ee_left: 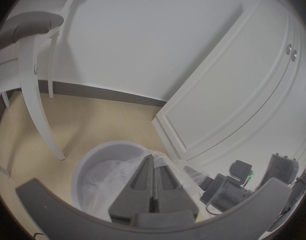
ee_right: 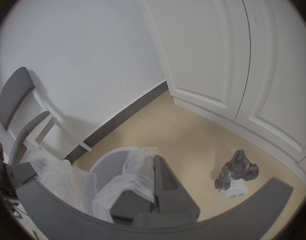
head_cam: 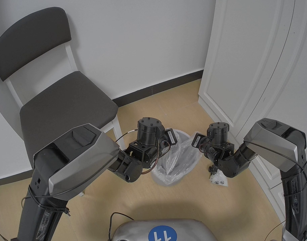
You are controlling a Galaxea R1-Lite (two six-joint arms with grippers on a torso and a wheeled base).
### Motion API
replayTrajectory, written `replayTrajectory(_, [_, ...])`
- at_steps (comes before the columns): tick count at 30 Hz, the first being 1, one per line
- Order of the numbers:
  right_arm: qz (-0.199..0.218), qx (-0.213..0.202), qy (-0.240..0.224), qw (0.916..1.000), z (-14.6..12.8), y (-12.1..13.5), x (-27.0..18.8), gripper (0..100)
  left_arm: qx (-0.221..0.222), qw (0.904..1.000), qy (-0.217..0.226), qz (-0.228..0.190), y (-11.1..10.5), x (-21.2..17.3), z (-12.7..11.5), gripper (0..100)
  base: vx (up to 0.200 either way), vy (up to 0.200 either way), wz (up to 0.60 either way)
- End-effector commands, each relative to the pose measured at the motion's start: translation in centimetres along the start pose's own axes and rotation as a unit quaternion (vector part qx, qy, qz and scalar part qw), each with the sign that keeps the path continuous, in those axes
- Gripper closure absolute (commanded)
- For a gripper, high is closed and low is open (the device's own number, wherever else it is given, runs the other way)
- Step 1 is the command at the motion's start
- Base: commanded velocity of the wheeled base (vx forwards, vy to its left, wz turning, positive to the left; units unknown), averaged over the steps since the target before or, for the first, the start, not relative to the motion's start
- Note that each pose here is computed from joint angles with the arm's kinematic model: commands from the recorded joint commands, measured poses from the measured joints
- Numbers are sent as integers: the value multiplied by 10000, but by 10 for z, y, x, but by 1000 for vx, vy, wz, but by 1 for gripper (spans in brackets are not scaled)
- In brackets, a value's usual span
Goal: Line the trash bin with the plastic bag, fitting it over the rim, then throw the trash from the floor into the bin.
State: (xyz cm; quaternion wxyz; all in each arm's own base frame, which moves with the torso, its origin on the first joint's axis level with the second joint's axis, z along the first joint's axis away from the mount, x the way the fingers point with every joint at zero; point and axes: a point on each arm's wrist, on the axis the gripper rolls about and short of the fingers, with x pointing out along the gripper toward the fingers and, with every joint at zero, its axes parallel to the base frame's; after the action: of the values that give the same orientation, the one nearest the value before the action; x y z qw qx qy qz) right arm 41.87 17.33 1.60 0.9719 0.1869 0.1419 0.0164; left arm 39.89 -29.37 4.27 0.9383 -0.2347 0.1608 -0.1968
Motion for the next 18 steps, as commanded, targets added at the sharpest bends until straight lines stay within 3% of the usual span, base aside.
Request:
replayTrajectory(1, [-7,0,-26,10000,3,-1,-1,100,-95,9999,31,92,17,11,-4,100,0,0,0])
replayTrajectory(10, [-64,-157,38,9998,-1,-5,0,100,-168,9983,70,554,62,31,-3,100,0,0,0])
replayTrajectory(13, [-153,-306,5,9994,4,-13,1,100,-177,9958,183,881,81,34,6,100,0,0,0])
replayTrajectory(18, [-337,-672,51,9972,9,-28,-2,100,-114,9942,235,1040,78,25,25,100,0,0,0])
